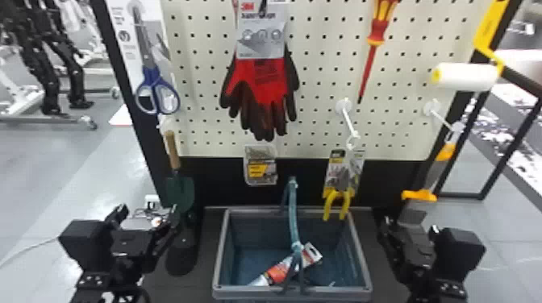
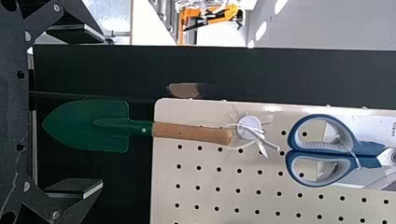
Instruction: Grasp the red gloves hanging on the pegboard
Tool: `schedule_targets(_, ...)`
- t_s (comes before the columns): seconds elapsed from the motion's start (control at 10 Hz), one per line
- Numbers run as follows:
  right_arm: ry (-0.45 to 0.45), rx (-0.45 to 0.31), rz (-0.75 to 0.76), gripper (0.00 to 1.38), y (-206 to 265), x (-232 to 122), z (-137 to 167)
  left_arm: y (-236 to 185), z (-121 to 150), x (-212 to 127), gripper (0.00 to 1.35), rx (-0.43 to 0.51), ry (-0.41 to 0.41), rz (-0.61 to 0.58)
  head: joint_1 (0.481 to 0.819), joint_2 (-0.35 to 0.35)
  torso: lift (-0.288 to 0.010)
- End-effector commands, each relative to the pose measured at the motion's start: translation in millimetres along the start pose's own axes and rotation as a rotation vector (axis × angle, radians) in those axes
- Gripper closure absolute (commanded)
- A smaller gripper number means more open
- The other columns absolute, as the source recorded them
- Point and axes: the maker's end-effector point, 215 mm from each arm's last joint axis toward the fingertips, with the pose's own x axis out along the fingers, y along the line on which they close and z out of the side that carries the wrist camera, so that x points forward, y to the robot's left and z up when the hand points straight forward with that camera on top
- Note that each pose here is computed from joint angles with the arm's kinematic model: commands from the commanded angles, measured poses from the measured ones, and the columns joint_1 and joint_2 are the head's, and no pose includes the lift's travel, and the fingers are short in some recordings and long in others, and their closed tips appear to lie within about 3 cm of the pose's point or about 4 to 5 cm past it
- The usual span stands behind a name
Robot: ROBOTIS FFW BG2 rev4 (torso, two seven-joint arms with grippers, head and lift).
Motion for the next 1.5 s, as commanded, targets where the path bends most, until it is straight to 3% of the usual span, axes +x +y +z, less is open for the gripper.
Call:
schedule_targets(0.0,-0.002,-0.001,0.0,0.32,0,0,0,1,-1,0,0.2,0.001,0.001,0.001,0.549,0.0,-0.1)
schedule_targets(0.6,-0.005,0.0,-0.001,0.32,0,0,0,-5,3,2,0.2,-0.022,-0.008,-0.008,0.549,0.0,-0.1)
schedule_targets(1.4,0.006,0.0,0.0,0.32,0,0,-6,-43,119,17,0.2,-0.102,-0.187,-0.051,0.549,0.0,-0.1)
